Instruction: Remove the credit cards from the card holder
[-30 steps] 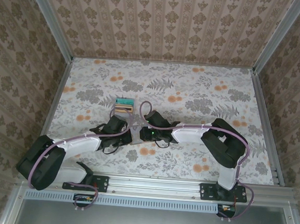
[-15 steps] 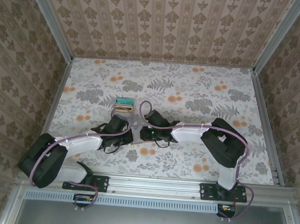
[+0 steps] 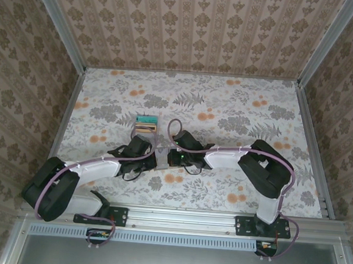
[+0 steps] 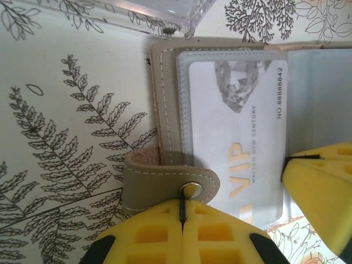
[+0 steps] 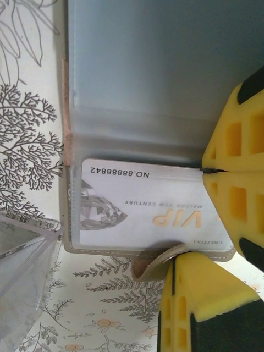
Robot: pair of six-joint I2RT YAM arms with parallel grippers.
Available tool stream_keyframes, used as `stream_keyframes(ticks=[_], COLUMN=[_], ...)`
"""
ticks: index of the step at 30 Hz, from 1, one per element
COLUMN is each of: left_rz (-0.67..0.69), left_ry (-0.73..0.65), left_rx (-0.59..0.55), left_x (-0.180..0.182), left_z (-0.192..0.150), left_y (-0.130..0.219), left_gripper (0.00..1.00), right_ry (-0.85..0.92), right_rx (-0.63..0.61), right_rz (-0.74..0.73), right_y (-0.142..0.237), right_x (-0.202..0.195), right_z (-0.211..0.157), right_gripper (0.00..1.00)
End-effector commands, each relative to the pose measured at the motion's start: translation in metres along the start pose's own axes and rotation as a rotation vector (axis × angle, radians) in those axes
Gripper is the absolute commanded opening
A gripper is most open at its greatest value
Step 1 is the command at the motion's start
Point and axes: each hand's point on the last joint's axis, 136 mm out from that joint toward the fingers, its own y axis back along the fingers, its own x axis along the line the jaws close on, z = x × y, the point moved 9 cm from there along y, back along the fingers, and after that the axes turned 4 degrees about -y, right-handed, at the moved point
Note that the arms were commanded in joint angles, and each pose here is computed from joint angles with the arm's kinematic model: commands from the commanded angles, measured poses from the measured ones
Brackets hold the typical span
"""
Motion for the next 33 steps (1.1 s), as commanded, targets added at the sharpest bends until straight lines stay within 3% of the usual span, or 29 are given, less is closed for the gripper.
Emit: stream_keyframes(ticks=[1,8,10,12,33], left_rz=[0.106,0.097,0.097,0.096,0.083], left_ry=[0.029,0.026,0.026,0.025,0.021], left_rx=[0.058,0.057,0.059,0.059,0.068], left_x=[0.017,0.015,0.015,0.015,0.014], left_z=[-0.011,-0.01,-0.01,-0.01,-0.011], left_y=[-0.005,-0.005,-0.005,-0.006,-0.008], left_gripper=[0.0,0.0,0.0,0.0,0.0], right_ry=[-0.013,-0.008,-0.009,-0.005,0.011], right_rx=[-0.008,-0.002,0.004,0.004,0.062], right_rz=[-0.022,0.002,0.025,0.039,0.05], right_y=[0.012,0.011,0.008,0.007,-0.011], right_x=[-0.005,-0.004,-0.002,0.0,0.004], right_z=[0.0,0.0,0.0,0.001,-0.001], right_gripper=[0.0,0.0,0.12,0.17,0.2])
